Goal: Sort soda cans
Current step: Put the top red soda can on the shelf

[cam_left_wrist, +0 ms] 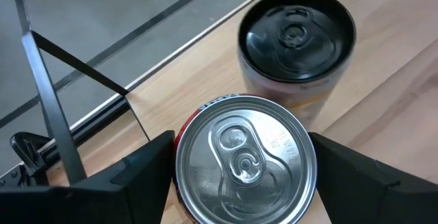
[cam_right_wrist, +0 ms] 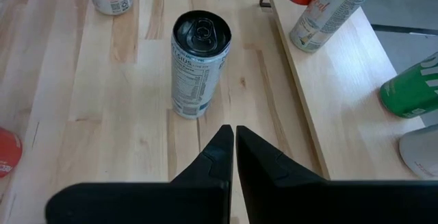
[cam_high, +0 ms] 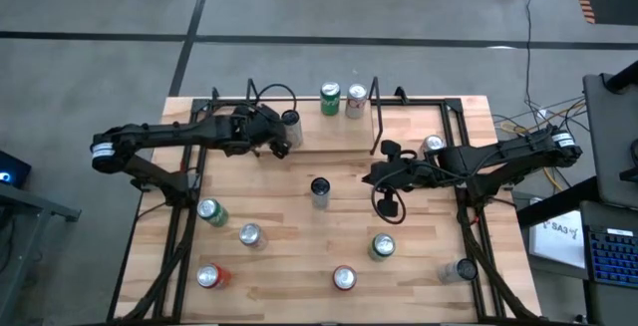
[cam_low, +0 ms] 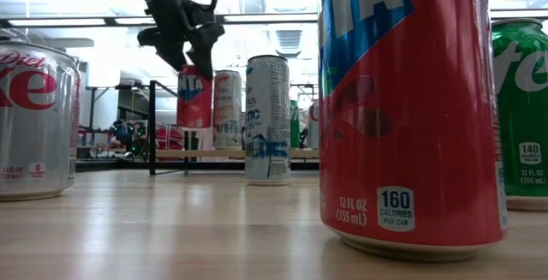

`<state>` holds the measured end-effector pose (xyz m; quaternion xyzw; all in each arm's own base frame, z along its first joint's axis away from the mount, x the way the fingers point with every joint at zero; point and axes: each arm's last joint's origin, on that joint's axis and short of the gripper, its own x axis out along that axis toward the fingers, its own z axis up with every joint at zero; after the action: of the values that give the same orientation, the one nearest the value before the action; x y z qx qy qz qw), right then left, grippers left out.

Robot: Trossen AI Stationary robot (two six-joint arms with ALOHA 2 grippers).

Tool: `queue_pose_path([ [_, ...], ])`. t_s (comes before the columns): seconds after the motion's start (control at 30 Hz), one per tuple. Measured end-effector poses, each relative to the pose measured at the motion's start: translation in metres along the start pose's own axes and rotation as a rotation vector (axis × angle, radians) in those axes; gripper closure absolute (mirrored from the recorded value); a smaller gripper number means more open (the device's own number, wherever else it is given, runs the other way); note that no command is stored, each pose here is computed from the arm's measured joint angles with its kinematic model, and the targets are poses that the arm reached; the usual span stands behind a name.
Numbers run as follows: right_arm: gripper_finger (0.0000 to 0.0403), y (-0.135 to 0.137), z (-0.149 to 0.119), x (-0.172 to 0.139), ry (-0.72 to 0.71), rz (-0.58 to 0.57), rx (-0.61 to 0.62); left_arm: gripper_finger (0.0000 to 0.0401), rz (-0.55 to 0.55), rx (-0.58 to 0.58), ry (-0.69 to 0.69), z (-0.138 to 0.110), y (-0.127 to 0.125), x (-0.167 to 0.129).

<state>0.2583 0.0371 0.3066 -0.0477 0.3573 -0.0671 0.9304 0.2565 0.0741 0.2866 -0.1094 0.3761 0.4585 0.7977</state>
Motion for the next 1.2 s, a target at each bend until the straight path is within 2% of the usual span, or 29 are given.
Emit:
queue_pose_path([
  [0.3,0.0394,0.0,0.0,0.0,0.0,0.0,-0.001,0.0122,-0.031,-0.011,0.012,0.002,0.003,0.0],
  [0.77,0.0394,0.0,0.0,0.0,0.0,0.0,-0.002,0.0122,-0.018,-0.027,0.032,-0.012,0.003,0.012],
  [1.2,0.0394,0.0,0.001,0.0,-0.014,0.001,0.005,0.0122,0.006,-0.033,0.017,-0.011,0.004,0.012],
])
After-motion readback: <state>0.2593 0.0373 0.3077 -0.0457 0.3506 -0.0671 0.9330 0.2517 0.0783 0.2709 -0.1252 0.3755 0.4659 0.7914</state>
